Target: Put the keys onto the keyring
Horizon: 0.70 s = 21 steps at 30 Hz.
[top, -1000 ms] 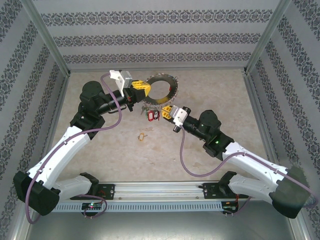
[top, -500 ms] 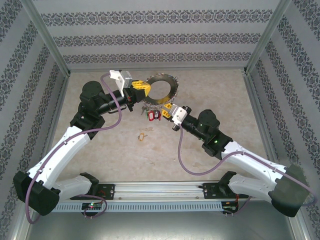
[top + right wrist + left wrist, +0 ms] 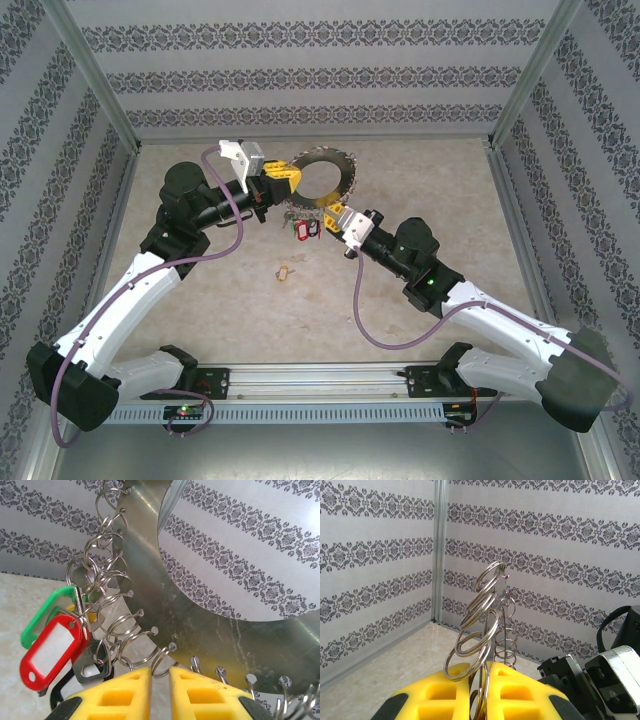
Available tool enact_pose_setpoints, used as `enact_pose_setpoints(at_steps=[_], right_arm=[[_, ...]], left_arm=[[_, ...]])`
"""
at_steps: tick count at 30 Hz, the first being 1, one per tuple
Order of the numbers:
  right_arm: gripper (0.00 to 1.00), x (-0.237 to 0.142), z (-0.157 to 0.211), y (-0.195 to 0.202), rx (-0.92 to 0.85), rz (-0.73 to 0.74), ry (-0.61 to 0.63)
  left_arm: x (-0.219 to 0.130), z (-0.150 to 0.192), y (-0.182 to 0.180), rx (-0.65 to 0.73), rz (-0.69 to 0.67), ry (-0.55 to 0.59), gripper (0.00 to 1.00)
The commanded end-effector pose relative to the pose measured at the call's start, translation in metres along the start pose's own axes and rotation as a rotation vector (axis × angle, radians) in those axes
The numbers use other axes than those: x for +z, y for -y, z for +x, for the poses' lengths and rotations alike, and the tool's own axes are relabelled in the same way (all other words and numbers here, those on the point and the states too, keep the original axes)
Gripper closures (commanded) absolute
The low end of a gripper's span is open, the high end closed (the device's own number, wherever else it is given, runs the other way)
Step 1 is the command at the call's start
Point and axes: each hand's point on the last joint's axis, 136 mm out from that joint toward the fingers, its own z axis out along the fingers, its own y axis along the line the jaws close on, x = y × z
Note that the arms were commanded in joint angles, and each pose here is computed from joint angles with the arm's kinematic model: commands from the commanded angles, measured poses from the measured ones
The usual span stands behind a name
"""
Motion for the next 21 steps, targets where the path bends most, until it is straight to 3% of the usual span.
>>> enact_pose_setpoints(at_steps=[1,21], right_arm=[[0.82,0.0009,-0.0127,0.0063,-0.047,0.020,0.023],[0.77,0.0086,-0.0096,0.0064,-0.096,0.021,0.016]], left_arm=[[-0.0067,-0.0292,0.0175,0.037,0.037,0.074,1.00],[-0.0068,-0.0310,0.0190,0.035,0.040,0.077,1.00]])
